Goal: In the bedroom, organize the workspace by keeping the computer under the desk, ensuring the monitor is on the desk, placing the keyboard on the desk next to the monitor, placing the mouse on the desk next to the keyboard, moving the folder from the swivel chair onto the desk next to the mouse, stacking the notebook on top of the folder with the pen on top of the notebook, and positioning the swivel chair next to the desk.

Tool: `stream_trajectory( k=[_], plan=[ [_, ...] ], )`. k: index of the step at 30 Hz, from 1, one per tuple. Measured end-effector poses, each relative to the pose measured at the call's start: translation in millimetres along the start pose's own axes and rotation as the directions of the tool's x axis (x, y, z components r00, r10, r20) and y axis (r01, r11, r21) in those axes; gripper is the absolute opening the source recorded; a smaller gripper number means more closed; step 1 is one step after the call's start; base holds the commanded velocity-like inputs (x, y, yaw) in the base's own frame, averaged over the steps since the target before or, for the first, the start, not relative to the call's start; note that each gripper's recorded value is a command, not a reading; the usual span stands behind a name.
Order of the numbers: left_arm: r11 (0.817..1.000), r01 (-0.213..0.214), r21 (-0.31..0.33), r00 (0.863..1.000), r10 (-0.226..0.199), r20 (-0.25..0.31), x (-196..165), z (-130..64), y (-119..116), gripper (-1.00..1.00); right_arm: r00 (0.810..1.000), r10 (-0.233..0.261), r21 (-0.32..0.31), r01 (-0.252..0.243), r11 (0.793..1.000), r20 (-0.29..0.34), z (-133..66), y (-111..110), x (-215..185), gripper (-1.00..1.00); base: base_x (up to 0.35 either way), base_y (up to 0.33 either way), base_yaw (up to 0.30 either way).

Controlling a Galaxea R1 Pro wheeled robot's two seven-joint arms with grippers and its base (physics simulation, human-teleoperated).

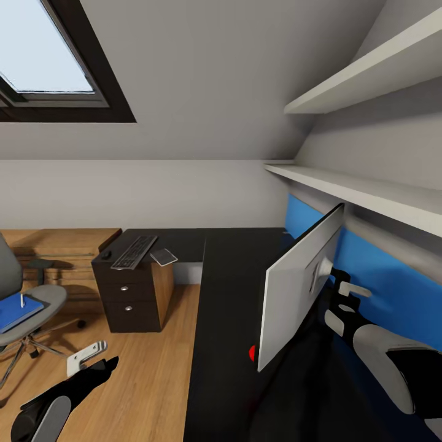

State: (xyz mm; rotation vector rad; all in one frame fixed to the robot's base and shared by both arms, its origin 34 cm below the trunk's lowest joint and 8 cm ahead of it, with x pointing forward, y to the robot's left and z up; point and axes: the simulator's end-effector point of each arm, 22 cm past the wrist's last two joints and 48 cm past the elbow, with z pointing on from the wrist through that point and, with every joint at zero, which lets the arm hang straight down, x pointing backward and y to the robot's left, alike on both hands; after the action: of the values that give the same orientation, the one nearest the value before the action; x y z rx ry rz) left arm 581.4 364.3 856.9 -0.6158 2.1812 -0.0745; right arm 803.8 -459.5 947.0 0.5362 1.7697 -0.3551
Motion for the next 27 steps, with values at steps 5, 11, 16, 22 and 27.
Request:
stream_trajectory(
  k=[5, 11, 16, 22, 27],
  plan=[
    [1.0, -0.002, -0.002, 1.0, 0.002, 0.002, -1.3, 0.0, 1.2, 1.0, 1.0, -0.001, 0.0, 0.001, 1.0, 0.0, 0.2, 0.3, 0.2, -1.0, 0.03, 0.0, 0.0],
    [1.0, -0.002, -0.001, 1.0, 0.002, 0.002, -0.9, -0.1, 0.3, 1.0, 1.0, -0.001, 0.0, 0.001, 1.0, 0.0, 0.1, 0.3, 0.2, -1.0, 0.023, 0.0, 0.0],
    [1.0, -0.002, -0.001, 1.0, 0.002, 0.001, -0.7, -0.1, 0.5, 1.0, 1.0, -0.002, -0.001, 0.002, 1.0, 0.0, 0.0, 0.6, -0.1, -1.0, 0.127, 0.0, 0.0],
    [1.0, -0.001, -0.004, 1.0, 0.001, -0.001, 0.2, 0.3, 0.9, 1.0, 1.0, -0.002, -0.002, 0.002, 1.0, -0.001, 0.2, 0.8, 0.0, -1.0, 0.014, 0.0, 0.0],
    [1.0, -0.001, -0.004, 1.0, 0.001, -0.001, 0.4, 0.1, 1.1, 1.0, 1.0, -0.002, -0.001, 0.002, 1.0, 0.0, -0.2, 0.5, -0.3, -1.0, 0.123, 0.0, 0.0]
  ],
)
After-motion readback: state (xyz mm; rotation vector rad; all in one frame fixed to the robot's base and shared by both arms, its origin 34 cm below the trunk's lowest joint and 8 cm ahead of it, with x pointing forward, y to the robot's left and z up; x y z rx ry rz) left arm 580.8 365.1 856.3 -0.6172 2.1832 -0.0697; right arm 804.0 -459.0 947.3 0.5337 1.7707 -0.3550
